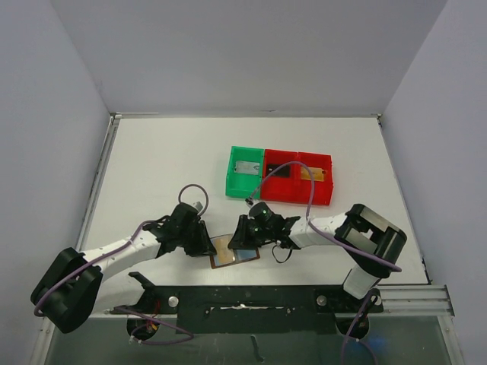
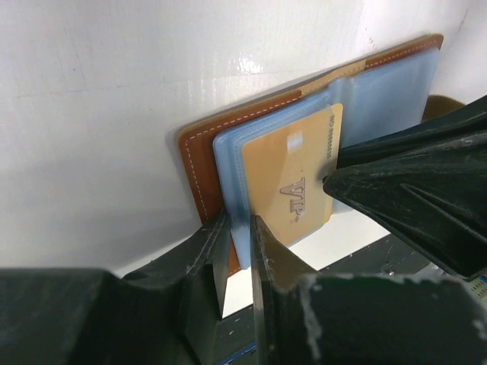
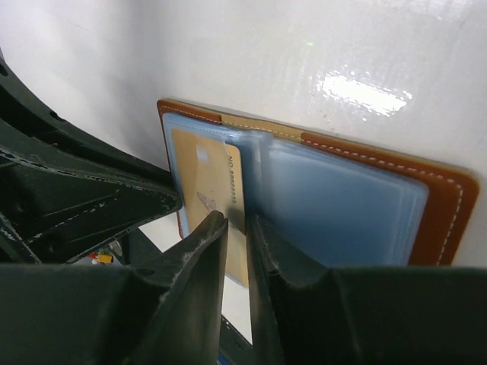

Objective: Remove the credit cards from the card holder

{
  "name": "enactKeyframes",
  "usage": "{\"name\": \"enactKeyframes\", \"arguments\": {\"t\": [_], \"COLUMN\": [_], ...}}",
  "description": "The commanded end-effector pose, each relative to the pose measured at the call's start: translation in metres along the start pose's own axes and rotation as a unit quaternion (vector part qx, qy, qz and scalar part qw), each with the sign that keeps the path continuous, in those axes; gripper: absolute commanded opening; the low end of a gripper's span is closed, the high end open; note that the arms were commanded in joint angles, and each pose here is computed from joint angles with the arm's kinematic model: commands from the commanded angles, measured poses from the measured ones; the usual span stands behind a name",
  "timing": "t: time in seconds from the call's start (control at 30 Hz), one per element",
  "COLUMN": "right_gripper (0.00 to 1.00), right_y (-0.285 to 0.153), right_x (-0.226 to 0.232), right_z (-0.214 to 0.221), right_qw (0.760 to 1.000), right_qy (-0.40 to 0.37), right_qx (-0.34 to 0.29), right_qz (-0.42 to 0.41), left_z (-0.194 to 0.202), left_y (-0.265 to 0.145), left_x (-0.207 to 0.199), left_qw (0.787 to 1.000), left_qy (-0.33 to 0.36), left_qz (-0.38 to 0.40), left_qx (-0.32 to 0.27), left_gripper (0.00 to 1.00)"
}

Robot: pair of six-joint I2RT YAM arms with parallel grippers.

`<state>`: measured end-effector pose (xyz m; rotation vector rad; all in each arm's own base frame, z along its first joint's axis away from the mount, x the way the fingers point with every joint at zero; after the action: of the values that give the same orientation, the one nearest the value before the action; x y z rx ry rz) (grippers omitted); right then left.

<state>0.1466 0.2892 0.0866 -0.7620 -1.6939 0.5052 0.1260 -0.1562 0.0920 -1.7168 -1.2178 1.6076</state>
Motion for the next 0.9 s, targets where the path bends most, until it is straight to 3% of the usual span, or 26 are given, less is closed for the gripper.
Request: {"name": "enactKeyframes", "arguments": {"t": [0.0,0.1,0.47,0.87], "right_gripper": [0.13,0.0,0.0,0.0], "right_y": [0.001,-0.001,-0.027,-0.038], "right_x": [0.003,0.006,-0.018,-0.036], "right_z": [0.001,-0.003,-0.004,0.0], "right_qw": [0.999,0.998,0.992,0.992], "right_qy": [0.011,0.013,0.027,0.037], "right_qx": [-0.018,-0.033,-0.036,-0.035], "right_qz": [-0.027,-0.051,-0.115,-0.113], "left_z": [-0.004,-0.003,-0.002,-0.004], "left_y": [0.0,0.0,0.0,-0.004], "left_x": [0.009,0.009,0.014,0.011], "left_qw": [0.999,0.998,0.998,0.998], "left_qy": [0.006,0.008,0.013,0.014], "left_qz": [-0.047,-0.051,-0.063,-0.055], "left_qx": [-0.025,-0.023,-0.022,-0.037], "left_gripper": [0.17,0.17,0.14,0.13]}}
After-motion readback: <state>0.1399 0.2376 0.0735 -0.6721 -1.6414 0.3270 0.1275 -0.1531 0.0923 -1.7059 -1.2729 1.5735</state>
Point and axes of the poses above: each gripper's point midway between its finger pads, its own y axis out along the fingers, its own x axis along the line the jaws close on, z = x × y, the point moved 9 cm from there along -y, back along the fingers
